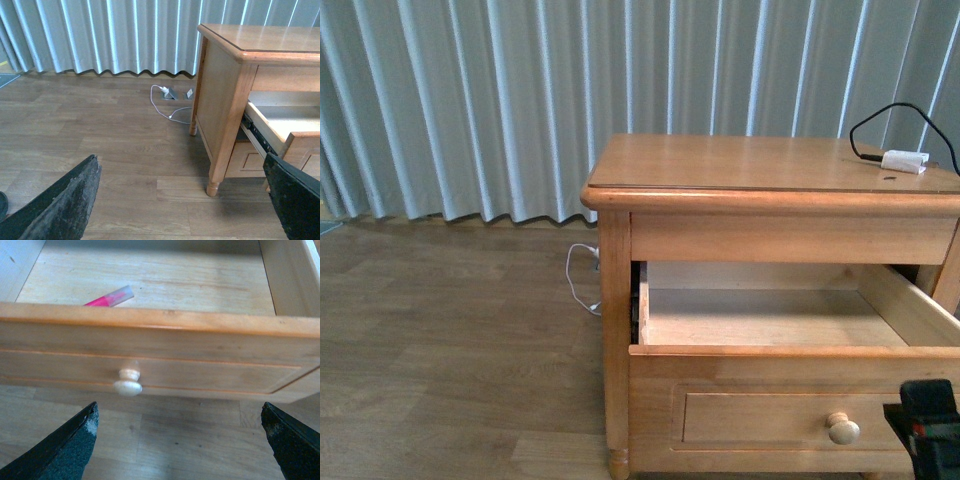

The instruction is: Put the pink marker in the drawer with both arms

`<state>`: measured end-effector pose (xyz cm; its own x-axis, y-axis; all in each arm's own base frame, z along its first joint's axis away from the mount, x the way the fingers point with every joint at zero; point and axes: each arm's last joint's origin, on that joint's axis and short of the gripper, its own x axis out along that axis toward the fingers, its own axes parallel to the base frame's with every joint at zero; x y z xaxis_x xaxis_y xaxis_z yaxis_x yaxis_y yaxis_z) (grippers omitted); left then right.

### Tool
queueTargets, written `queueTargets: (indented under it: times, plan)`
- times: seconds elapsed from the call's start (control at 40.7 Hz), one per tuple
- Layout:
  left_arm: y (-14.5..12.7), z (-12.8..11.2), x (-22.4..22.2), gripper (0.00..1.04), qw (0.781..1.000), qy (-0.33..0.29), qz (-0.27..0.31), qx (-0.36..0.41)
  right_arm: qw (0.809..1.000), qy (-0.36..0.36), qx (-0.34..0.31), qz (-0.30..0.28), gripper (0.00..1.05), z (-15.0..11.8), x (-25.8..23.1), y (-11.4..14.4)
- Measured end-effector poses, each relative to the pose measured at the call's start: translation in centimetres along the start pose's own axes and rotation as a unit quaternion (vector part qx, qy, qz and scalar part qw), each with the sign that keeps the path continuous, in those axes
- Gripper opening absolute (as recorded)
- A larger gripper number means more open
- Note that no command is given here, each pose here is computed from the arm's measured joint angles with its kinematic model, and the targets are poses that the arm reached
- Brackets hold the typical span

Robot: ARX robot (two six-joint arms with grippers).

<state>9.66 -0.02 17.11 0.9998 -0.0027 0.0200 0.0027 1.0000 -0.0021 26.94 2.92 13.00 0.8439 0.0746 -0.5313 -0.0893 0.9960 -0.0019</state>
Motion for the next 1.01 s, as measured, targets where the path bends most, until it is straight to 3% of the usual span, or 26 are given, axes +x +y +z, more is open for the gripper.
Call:
queueTargets:
  times: [0.418,1.008]
  plan:
    - [0.0,0.0,0.0,0.99,1.000,0.000,0.000,0.000,0.999,-0.038,0.027,-0.023,0.96,0.5,6.7,-0.8]
    - [0.0,0.0,0.0,0.99,1.000,0.000,0.000,0.000,0.995,-0.080,0.032,-0.048,0.96,7.1,16.3,0.8]
